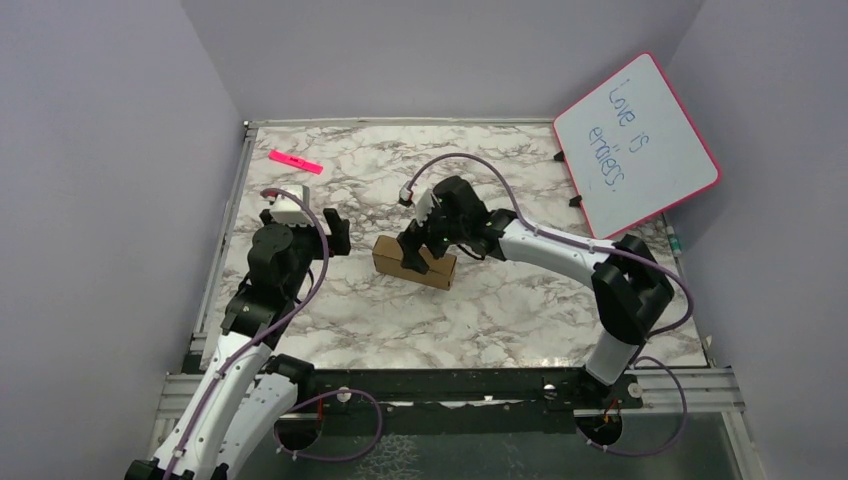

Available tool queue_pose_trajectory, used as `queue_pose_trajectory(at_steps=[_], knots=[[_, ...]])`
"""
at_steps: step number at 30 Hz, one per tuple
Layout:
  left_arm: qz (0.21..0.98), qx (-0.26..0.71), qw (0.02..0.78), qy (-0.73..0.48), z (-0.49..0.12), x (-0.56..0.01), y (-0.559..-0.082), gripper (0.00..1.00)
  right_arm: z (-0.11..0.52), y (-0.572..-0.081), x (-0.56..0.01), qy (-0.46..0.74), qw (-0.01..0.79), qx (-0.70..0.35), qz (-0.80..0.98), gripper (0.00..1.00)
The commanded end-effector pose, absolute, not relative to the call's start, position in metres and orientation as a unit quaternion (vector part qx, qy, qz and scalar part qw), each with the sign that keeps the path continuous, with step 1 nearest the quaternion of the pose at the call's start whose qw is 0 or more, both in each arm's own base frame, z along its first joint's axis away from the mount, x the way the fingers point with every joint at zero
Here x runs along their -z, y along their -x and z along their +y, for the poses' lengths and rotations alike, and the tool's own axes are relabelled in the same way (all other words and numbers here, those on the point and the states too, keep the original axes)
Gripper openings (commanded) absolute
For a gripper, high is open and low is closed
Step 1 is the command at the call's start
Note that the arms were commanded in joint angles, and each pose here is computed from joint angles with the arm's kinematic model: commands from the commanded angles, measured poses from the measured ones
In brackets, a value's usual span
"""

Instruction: Fold the paper box

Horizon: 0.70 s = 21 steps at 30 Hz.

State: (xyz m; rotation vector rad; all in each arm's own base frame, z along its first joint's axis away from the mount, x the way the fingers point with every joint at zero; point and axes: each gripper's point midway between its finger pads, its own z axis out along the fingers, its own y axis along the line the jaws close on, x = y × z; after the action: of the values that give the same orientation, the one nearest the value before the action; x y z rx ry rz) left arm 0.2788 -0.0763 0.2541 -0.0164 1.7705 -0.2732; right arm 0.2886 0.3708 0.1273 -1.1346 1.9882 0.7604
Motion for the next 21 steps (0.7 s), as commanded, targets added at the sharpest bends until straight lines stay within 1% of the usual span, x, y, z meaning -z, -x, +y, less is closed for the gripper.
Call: queue_pose_trajectory(at_steps=[1,4,7,10,13,15,16,21], knots=[[0.785,0.044,0.618,0.004,-0.049,-0.236,-0.271,0.92,0.371,-0.297,-0.102,0.481,0.334,-0.219,0.781,0.97],[0.780,0.038,0.625,0.012,-0.045,-0.240,-0.269,0.92,0.374,-0.293,-0.093,0.508,0.318,-0.193,0.777,0.93],[0.778,0.038,0.627,0.017,-0.043,-0.242,-0.267,0.92,0.373,-0.292,-0.089,0.530,0.313,-0.159,0.772,0.86],[0.776,0.040,0.629,0.019,-0.043,-0.243,-0.267,0.92,0.366,-0.296,-0.092,0.544,0.321,-0.112,0.767,0.73],[0.775,0.037,0.631,0.025,-0.041,-0.244,-0.266,0.92,0.358,-0.307,-0.107,0.549,0.355,-0.069,0.753,0.62],[0.774,0.036,0.632,0.027,-0.040,-0.244,-0.265,0.92,0.354,-0.316,-0.120,0.551,0.382,-0.043,0.740,0.50],[0.773,0.037,0.632,0.027,-0.040,-0.245,-0.265,0.92,0.351,-0.322,-0.126,0.547,0.396,-0.027,0.737,0.48],[0.771,0.039,0.635,0.028,-0.040,-0.246,-0.264,0.92,0.332,-0.352,-0.146,0.544,0.444,0.072,0.708,0.47]])
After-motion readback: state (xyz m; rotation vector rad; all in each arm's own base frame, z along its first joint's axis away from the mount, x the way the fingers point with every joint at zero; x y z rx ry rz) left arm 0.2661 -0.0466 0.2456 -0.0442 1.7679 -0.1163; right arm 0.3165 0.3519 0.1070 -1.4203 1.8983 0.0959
